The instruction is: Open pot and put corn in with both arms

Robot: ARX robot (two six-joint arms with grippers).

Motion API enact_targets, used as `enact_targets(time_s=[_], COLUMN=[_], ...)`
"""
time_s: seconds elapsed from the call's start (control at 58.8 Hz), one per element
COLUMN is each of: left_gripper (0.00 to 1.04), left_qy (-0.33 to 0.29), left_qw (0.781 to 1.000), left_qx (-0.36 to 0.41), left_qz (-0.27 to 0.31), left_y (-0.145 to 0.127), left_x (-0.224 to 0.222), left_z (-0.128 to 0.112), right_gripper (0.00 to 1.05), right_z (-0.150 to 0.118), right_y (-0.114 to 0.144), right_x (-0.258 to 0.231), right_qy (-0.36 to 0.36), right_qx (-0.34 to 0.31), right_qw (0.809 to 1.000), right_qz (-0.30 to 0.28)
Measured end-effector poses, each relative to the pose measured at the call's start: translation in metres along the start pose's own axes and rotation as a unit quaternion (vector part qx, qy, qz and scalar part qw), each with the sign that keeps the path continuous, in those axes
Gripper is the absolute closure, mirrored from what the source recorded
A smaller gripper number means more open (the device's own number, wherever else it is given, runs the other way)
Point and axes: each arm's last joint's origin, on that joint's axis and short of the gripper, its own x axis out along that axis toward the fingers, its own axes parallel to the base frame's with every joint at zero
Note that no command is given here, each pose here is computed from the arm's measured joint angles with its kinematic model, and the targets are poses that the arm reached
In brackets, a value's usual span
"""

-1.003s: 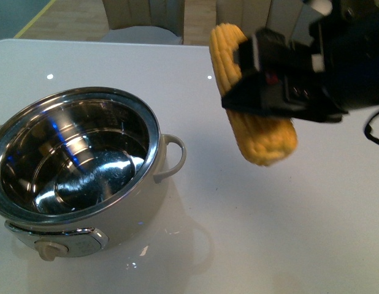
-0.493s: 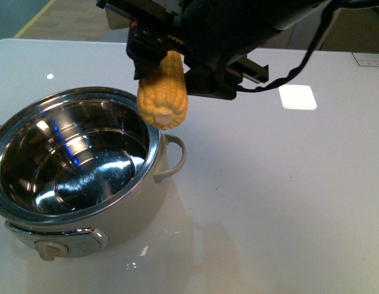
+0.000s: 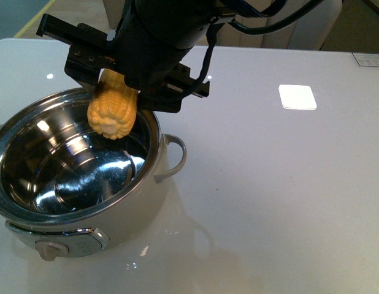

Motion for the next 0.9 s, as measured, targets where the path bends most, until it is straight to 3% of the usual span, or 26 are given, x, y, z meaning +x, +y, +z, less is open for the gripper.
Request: enact_targets(time_s=[0.51, 0.561, 0.612, 0.748, 0.901], left_gripper=[0.07, 0.07, 0.07, 0.07, 0.07], left_qy=[0.000, 0.000, 0.000, 0.000, 0.000], left_qw=[1.000, 1.000, 1.000, 1.000, 1.000], left_qx=[0.000, 0.000, 0.000, 0.000, 0.000], left_qz=[0.000, 0.000, 0.000, 0.000, 0.000], left_y=[0.000, 0.000, 0.000, 0.000, 0.000], left_x=[0.000, 0.000, 0.000, 0.000, 0.000], left_z=[0.000, 0.000, 0.000, 0.000, 0.000], right_gripper=[0.45, 0.41, 0.29, 0.09, 0.10], right_z=[-0.001, -0.001, -0.001, -0.004, -0.006], right_y=[0.003, 0.004, 0.003, 0.000, -0.007], right_x=[0.021, 0.021, 0.021, 0.022, 0.020], right_qy=[0.016, 0.015, 0.014, 0.016, 0.017], right_qx=[0.009, 0.008, 0.008, 0.009, 0.015], right_qw=[1.000, 1.000, 1.000, 1.000, 1.000], right_qz=[-0.016, -0.015, -0.014, -0.016, -0.015])
